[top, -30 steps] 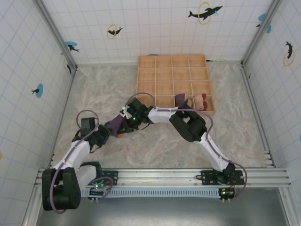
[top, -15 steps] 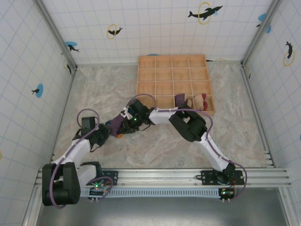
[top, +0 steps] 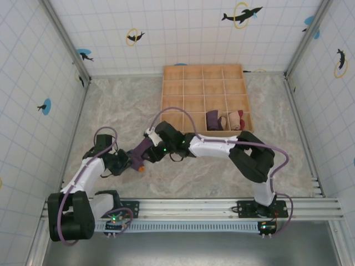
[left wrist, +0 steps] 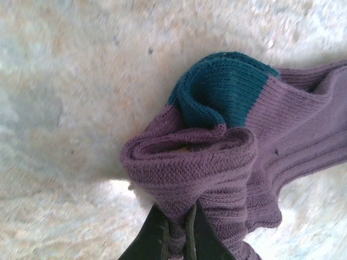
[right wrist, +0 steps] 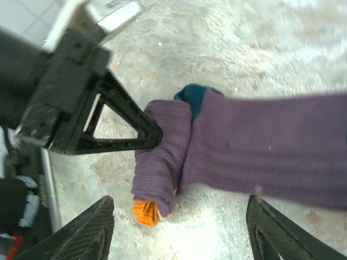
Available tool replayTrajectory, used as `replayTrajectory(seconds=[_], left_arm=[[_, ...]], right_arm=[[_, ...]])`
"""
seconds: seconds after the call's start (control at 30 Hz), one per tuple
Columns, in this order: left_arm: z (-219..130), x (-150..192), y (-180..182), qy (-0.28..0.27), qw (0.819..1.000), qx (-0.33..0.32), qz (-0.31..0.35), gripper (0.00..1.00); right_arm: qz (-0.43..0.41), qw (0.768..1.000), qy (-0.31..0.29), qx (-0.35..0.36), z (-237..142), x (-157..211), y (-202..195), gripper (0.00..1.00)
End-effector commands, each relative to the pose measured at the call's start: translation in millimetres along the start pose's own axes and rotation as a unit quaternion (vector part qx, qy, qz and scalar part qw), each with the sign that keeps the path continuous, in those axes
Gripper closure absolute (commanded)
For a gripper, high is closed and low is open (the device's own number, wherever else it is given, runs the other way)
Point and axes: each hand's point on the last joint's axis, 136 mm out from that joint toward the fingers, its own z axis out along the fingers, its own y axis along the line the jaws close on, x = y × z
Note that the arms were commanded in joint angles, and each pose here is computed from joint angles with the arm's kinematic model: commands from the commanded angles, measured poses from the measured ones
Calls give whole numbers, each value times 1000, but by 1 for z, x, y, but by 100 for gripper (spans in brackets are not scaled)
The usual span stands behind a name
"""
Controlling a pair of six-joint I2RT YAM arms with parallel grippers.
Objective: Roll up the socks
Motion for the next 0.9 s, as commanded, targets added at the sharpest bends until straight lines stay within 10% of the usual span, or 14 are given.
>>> replayTrajectory(seconds=[0.0, 0.27, 0.87], left_arm=[[-5, 25, 21, 46, 998, -41, -9, 100], [-10, 23, 9, 49, 998, -24, -18, 100], [-6, 30, 11, 67, 997, -21, -16, 100]], right_arm=[[-166, 982, -21, 88, -1, 7, 3, 33], [-381, 909, -52, 159, 17, 46, 41, 34], [-515, 819, -80, 241, 59, 61, 41, 40]])
